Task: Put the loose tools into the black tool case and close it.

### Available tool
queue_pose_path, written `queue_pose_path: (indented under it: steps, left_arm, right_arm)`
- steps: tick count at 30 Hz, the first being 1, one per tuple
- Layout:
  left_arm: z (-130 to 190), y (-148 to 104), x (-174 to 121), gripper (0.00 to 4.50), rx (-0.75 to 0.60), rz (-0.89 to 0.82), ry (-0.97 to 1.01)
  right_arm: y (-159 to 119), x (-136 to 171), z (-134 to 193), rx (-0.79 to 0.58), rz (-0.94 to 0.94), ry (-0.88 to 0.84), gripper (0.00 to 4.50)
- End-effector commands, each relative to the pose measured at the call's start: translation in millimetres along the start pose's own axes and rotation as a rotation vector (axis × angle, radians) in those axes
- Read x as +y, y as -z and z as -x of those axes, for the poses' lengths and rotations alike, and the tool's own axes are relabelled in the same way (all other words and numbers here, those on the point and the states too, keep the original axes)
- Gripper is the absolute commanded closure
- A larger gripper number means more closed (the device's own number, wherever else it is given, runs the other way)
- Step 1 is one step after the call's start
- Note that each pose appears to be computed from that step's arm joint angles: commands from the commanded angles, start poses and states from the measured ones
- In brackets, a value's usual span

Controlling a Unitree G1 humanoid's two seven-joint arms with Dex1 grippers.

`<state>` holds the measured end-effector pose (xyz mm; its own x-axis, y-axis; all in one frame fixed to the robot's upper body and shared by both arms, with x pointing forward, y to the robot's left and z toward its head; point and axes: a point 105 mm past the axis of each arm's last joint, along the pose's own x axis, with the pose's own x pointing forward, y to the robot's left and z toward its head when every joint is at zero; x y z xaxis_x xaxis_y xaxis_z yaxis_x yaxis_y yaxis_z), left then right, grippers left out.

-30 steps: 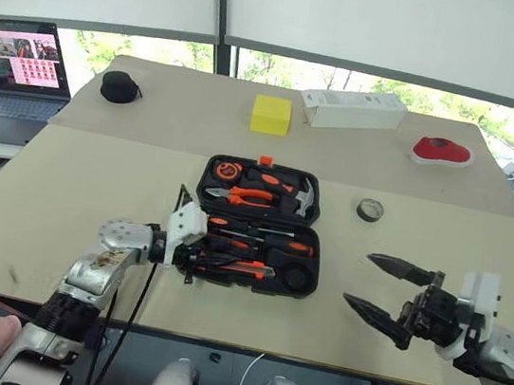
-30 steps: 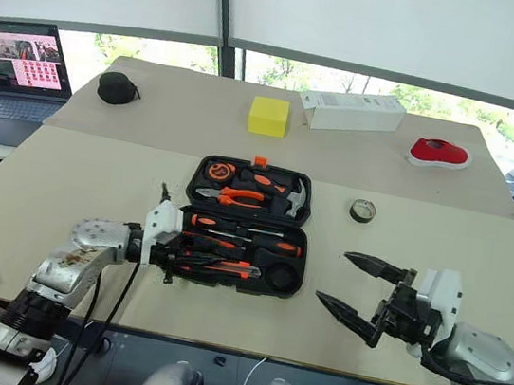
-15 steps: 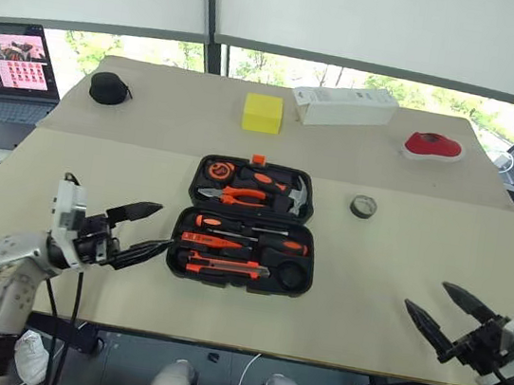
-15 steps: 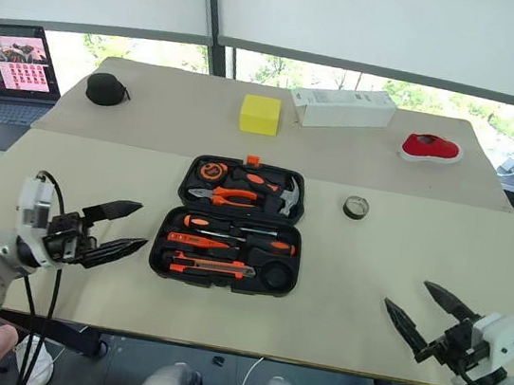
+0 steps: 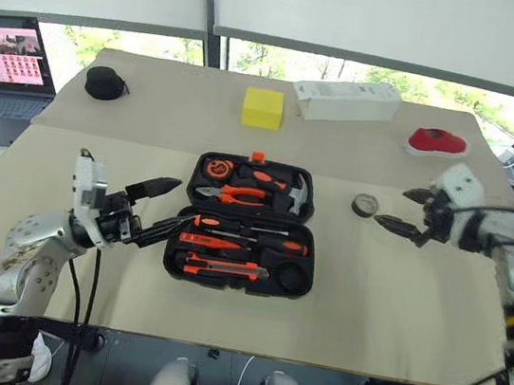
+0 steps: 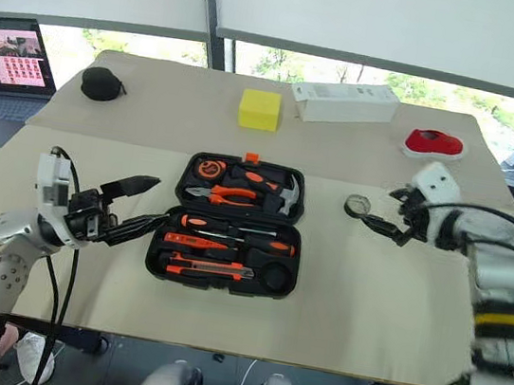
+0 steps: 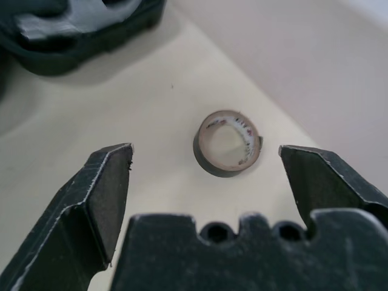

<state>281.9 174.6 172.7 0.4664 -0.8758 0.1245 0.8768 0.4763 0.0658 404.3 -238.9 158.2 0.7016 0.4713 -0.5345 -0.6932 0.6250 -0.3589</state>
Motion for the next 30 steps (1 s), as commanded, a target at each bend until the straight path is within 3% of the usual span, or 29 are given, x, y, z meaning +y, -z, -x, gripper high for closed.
queue_pose_path:
  steps: [1, 3, 6, 14, 17, 20, 23, 27, 30]
  left_arm:
    - [-2, -8, -4, 0.06, -0.010, -0.049, 0.015]
    - [-2, -8, -5, 0.06, -0.009, -0.050, 0.018]
    - [-2, -6, -8, 0.00, -0.005, -0.051, 0.020]
    - [3, -2, -15, 0.00, 0.027, -0.056, 0.044]
    - [4, 2, -23, 0.00, 0.071, -0.076, 0.109]
    - [8, 4, -33, 0.00, 0.107, -0.100, 0.184]
    - [13, 9, -43, 0.00, 0.154, -0.144, 0.255]
    - [20, 22, -53, 0.00, 0.198, -0.164, 0.319]
    - [19, 22, -57, 0.00, 0.179, -0.164, 0.314]
  right_arm:
    - [2, -8, -8, 0.074, 0.051, -0.012, 0.00]
    - [-1, -8, -15, 0.078, 0.060, -0.021, 0.00]
    - [5, -7, -23, 0.136, 0.051, -0.029, 0.70]
    - [6, -8, -28, 0.139, 0.048, -0.019, 3.50]
    - [-15, -1, -22, 0.025, 0.107, -0.122, 4.40]
    - [-47, 5, -7, -0.098, 0.164, -0.237, 4.45]
    - [-64, 31, 11, -0.156, 0.196, -0.444, 4.45]
    - [-82, 105, 42, -0.164, 0.194, -0.728, 4.45]
    - [-79, 138, 52, -0.128, 0.189, -0.773, 4.45]
